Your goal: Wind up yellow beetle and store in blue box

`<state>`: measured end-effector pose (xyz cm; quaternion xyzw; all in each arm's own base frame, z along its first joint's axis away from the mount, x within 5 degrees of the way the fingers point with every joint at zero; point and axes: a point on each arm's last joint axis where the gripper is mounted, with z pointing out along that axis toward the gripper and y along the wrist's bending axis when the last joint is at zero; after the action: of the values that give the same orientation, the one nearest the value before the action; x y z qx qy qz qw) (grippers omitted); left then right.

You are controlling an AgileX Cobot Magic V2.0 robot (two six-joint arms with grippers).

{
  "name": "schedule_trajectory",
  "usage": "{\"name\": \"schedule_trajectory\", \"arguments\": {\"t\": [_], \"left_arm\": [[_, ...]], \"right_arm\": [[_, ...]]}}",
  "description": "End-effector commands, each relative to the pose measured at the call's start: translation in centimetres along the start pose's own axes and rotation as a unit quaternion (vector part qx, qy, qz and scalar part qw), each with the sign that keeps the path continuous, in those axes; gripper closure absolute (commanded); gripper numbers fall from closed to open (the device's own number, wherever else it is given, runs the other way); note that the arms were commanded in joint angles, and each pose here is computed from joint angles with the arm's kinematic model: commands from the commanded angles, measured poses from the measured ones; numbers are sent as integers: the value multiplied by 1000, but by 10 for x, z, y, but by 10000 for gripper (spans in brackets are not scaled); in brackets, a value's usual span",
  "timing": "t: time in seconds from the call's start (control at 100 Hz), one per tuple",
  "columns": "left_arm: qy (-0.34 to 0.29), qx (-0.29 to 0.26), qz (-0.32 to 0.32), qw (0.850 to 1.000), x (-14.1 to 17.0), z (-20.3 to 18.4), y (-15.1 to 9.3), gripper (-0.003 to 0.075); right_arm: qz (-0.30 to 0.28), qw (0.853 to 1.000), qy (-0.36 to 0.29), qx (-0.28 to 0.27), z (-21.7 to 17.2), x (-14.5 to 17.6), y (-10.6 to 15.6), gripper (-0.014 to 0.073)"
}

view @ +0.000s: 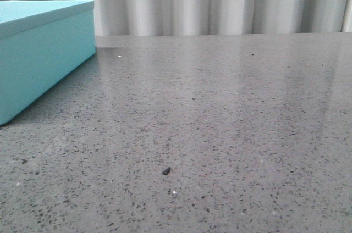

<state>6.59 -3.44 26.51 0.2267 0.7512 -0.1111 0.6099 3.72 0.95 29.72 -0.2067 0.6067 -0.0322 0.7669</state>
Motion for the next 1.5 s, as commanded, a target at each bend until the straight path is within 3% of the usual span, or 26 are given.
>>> {"name": "schedule_trajectory", "arguments": {"t": [0.0, 0.1, 0.25, 0.85, 1.19, 1.49], "left_arm": [[-51, -8, -6, 999, -11, 0, 2, 741], [-62, -14, -7, 998, 0, 6, 2, 741], [-164, -44, 28, 985, 2, 4, 4, 741], [-142, -172, -22, 975, 63, -7, 11, 741], [-121, -172, -49, 976, 69, -7, 10, 741], [-33, -143, -72, 987, 85, -3, 5, 741]], "right_arm": [[-6, 999, -44, 10, 1, -14, -4, 636], [-6, 999, -44, 10, 1, -14, -4, 636], [-6, 999, -44, 10, 1, -14, -4, 636], [-6, 999, -36, 9, 1, -12, -4, 636], [-7, 1000, -21, 2, 4, 0, 1, 636], [1, 999, -41, -1, 7, 16, 10, 636]]}}
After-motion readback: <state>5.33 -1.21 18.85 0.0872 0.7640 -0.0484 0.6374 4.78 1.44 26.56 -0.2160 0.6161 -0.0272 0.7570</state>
